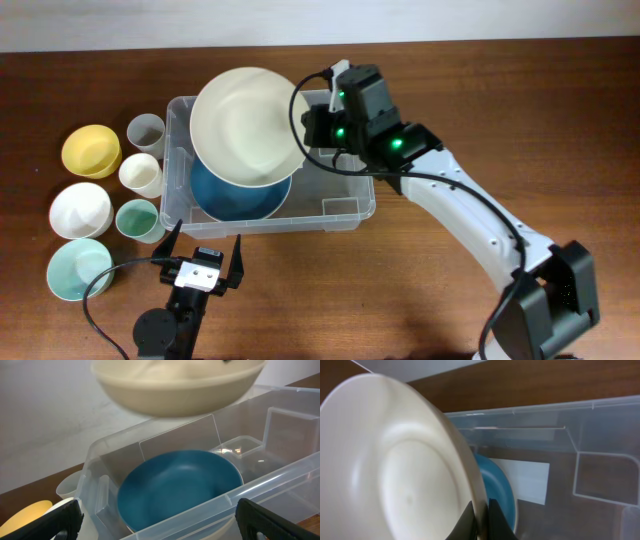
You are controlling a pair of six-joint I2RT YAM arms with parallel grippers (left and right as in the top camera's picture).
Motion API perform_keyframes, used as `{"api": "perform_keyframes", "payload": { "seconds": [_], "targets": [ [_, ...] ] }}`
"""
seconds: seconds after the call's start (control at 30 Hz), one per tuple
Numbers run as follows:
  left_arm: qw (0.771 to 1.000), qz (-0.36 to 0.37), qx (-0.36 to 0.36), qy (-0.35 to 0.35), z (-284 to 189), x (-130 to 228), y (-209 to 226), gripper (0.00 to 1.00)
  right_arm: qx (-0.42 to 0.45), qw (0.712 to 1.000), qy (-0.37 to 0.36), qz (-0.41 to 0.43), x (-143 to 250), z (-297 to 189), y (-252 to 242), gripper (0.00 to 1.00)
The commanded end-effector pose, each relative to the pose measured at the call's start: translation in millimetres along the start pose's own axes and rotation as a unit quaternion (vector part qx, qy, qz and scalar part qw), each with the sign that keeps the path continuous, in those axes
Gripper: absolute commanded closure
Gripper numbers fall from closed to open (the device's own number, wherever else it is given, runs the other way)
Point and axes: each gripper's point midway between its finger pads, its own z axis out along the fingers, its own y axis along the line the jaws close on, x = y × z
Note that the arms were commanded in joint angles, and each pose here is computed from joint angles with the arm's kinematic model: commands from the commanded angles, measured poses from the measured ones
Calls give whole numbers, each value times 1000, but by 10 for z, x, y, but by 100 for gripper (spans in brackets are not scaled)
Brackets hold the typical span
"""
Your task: Pack container
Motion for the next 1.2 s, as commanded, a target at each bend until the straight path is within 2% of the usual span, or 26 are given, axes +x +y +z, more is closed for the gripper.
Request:
{"api": "perform_keyframes", "payload": {
  "seconds": [0.0,0.27,0.6,0.97,1.17],
  "targets": [
    [1000,7,-3,1,-3,14,12,0,35,999,7,-2,117,234,-154,96],
    [1000,7,-3,1,-3,14,11,0,11,997,77,13,513,626,-247,96],
    [1000,7,-3,1,-3,14,11,0,-4,992,123,12,835,788,-182,95],
    [1000,7,-3,1,-3,14,11,0,-18,987,157,20,1004,830,-183,94],
    [1000,7,-3,1,-3,14,11,0,-25,983,181,28,1143,910,-220,86]
  ]
}}
